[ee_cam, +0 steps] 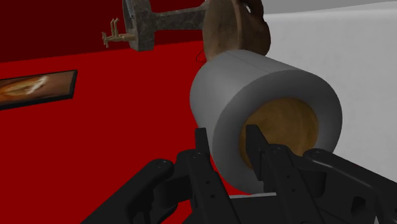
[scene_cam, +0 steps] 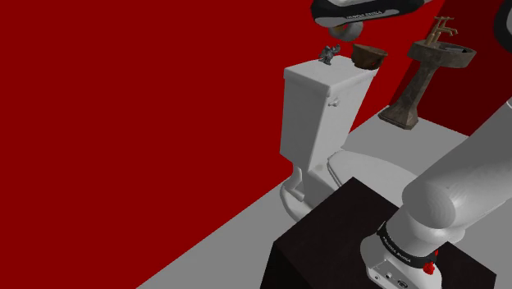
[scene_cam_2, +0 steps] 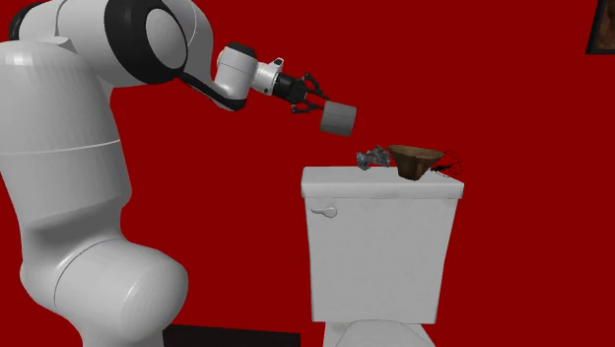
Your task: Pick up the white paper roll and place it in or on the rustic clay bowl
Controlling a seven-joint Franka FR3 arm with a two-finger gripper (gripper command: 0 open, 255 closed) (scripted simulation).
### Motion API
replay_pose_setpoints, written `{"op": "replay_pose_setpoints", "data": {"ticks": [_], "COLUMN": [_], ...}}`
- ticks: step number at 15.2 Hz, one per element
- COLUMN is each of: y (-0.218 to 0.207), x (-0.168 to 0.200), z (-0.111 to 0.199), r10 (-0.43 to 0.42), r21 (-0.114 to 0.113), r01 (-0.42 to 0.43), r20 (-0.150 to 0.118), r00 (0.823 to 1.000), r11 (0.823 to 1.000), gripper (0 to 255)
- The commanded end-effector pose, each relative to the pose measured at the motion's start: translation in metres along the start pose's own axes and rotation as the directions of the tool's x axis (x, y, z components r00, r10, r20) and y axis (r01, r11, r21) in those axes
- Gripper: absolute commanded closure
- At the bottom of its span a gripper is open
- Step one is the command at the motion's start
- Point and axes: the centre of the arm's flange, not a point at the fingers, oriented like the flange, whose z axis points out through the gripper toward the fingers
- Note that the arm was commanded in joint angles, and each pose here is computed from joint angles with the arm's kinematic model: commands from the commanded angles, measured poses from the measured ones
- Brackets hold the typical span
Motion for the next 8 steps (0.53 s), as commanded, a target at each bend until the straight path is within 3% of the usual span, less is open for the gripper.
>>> {"op": "replay_pose_setpoints", "data": {"ticks": [1,3,8], "y": [0.011,0.018,0.053], "x": [0.000,0.000,-0.010], "z": [-0.003,-0.006,0.049], "r10": [0.000,0.000,0.000], "r21": [0.000,0.000,0.000], "r01": [0.000,0.000,0.000], "r20": [0.000,0.000,0.000], "r00": [1.000,1.000,1.000], "r11": [1.000,1.000,1.000], "gripper": [255,255,255]}}
